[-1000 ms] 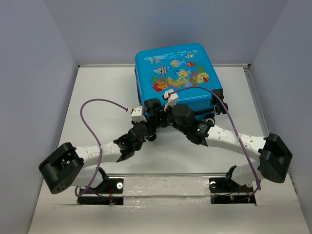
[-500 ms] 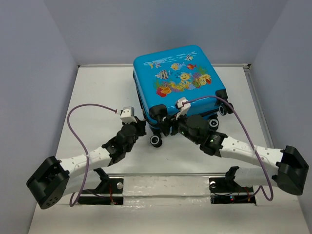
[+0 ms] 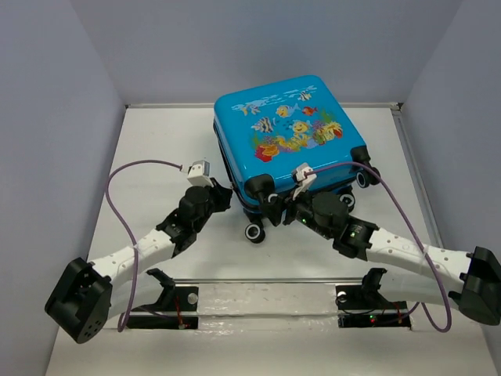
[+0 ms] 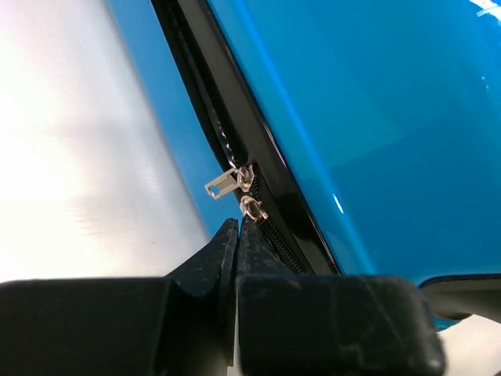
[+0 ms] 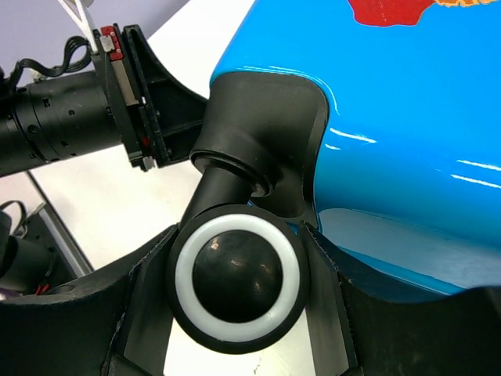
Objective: Pack the luggage
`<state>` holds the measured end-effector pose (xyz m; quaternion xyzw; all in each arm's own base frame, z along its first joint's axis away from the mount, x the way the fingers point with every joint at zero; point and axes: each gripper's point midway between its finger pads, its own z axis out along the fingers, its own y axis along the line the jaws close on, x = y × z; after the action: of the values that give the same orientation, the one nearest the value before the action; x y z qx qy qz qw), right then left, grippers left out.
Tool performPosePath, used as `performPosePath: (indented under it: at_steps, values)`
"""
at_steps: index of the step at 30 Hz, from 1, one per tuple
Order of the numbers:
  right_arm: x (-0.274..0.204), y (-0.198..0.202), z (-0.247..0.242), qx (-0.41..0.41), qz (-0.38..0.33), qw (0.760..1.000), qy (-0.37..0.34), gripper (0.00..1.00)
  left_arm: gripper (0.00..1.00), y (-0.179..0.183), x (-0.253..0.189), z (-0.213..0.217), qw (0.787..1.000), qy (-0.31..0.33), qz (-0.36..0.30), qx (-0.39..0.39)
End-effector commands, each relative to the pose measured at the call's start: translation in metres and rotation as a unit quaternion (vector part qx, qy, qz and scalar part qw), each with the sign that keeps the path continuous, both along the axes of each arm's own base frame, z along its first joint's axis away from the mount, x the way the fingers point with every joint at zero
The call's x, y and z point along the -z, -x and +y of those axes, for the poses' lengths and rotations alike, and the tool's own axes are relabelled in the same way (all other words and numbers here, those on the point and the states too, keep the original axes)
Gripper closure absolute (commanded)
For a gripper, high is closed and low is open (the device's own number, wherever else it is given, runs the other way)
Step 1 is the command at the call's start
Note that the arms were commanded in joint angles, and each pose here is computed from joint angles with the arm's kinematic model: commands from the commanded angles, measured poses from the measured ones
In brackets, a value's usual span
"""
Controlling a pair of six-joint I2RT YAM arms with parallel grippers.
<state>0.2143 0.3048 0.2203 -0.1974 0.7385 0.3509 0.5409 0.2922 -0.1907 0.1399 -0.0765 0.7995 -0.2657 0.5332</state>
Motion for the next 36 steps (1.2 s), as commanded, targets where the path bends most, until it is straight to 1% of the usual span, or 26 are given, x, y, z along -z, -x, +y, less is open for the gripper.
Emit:
performPosePath:
  at_steps: [1,2,3,4,5,6,8,9,10,11,12,13,15,16,17,18,19,21,22,27,28,31,32,34,35,36]
  values:
    - [-0.051,0.014,0.011,-0.032,-0.024,0.996,-0.083,0.93,0.77,-0.05,-0.072,0.07,0.978,0.029,-0.09,-0.186]
    - [-0.051,0.017,0.015,-0.041,-0.025,0.995,-0.082,0.93,0.68,-0.046,-0.074,0.069,0.979,0.035,-0.088,-0.18]
    - [-0.047,0.02,0.022,-0.052,-0.023,0.996,-0.075,0.93,0.51,-0.037,-0.091,0.066,0.979,0.063,-0.105,-0.162]
    - [-0.046,0.021,0.027,-0.057,-0.023,0.996,-0.071,0.93,0.42,-0.032,-0.1,0.065,0.979,0.076,-0.114,-0.153]
    - [-0.054,0.026,0.034,-0.068,-0.031,0.994,-0.074,0.93,0.28,-0.02,-0.116,0.069,0.976,0.097,-0.127,-0.147]
    - [-0.048,0.028,0.043,-0.077,-0.028,0.994,-0.065,0.93,0.25,-0.014,-0.123,0.072,0.975,0.103,-0.129,-0.148]
    - [-0.059,0.031,0.056,-0.09,-0.038,0.993,-0.07,0.93,0.18,-0.002,-0.139,0.08,0.975,0.104,-0.129,-0.149]
    - [-0.062,0.038,0.065,-0.105,-0.041,0.991,-0.073,0.93,0.13,0.009,-0.157,0.085,0.972,0.114,-0.144,-0.148]
    - [-0.053,0.04,0.078,-0.114,-0.035,0.991,-0.058,0.93,0.13,0.014,-0.167,0.088,0.972,0.112,-0.151,-0.143]
    - [-0.068,0.041,0.089,-0.12,-0.046,0.99,-0.065,0.93,0.1,0.021,-0.182,0.09,0.972,0.109,-0.153,-0.138]
    - [-0.069,0.043,0.099,-0.125,-0.048,0.989,-0.062,0.93,0.09,0.027,-0.193,0.092,0.972,0.11,-0.159,-0.133]
    - [-0.07,0.053,0.111,-0.137,-0.049,0.988,-0.058,0.93,0.06,0.031,-0.2,0.091,0.974,0.101,-0.161,-0.121]
    - [-0.059,0.059,0.136,-0.151,-0.045,0.987,-0.041,0.93,0.04,0.04,-0.216,0.093,0.977,0.089,-0.16,-0.112]
    - [-0.076,0.068,0.15,-0.16,-0.054,0.984,-0.053,0.9,0.01,0.044,-0.223,0.093,0.978,0.082,-0.162,-0.103]
    - [-0.065,0.067,0.162,-0.161,-0.05,0.985,-0.038,0.82,0.01,0.047,-0.226,0.093,0.979,0.079,-0.162,-0.099]
    - [-0.062,0.064,0.165,-0.154,-0.046,0.987,-0.024,0.68,0.01,0.051,-0.23,0.093,0.979,0.081,-0.165,-0.092]
    - [-0.075,0.061,0.169,-0.142,-0.05,0.988,-0.03,0.42,0.01,0.054,-0.234,0.093,0.978,0.082,-0.167,-0.089]
    - [-0.072,0.056,0.165,-0.127,-0.051,0.991,-0.011,0.19,0.01,0.065,-0.243,0.096,0.977,0.088,-0.18,-0.078]
    - [-0.076,0.048,0.157,-0.1,-0.055,0.993,-0.006,0.01,0.01,0.069,-0.247,0.096,0.976,0.089,-0.187,-0.071]
    - [-0.097,0.038,0.1,-0.036,-0.08,0.996,0.022,0.0,0.01,0.089,-0.258,0.095,0.972,0.089,-0.212,-0.036]
    - [-0.118,0.037,0.079,-0.014,-0.09,0.996,0.005,0.0,0.01,0.091,-0.258,0.093,0.972,0.088,-0.214,-0.029]
    - [-0.129,0.035,0.037,0.018,-0.108,0.994,0.025,0.0,0.01,0.098,-0.263,0.086,0.97,0.089,-0.225,0.0]
    - [-0.154,0.035,0.007,0.048,-0.119,0.992,-0.005,0.0,0.01,0.099,-0.266,0.085,0.969,0.087,-0.231,0.004]
    - [-0.165,0.033,-0.029,0.082,-0.136,0.987,-0.017,0.0,0.01,0.106,-0.277,0.088,0.965,0.088,-0.247,0.007]
    - [-0.19,0.04,-0.063,0.096,-0.149,0.982,-0.061,0.0,0.01,0.109,-0.285,0.09,0.962,0.09,-0.259,0.007]
    - [-0.19,0.042,-0.08,0.108,-0.151,0.98,-0.074,0.0,0.01,0.113,-0.29,0.094,0.959,0.091,-0.269,0.003]
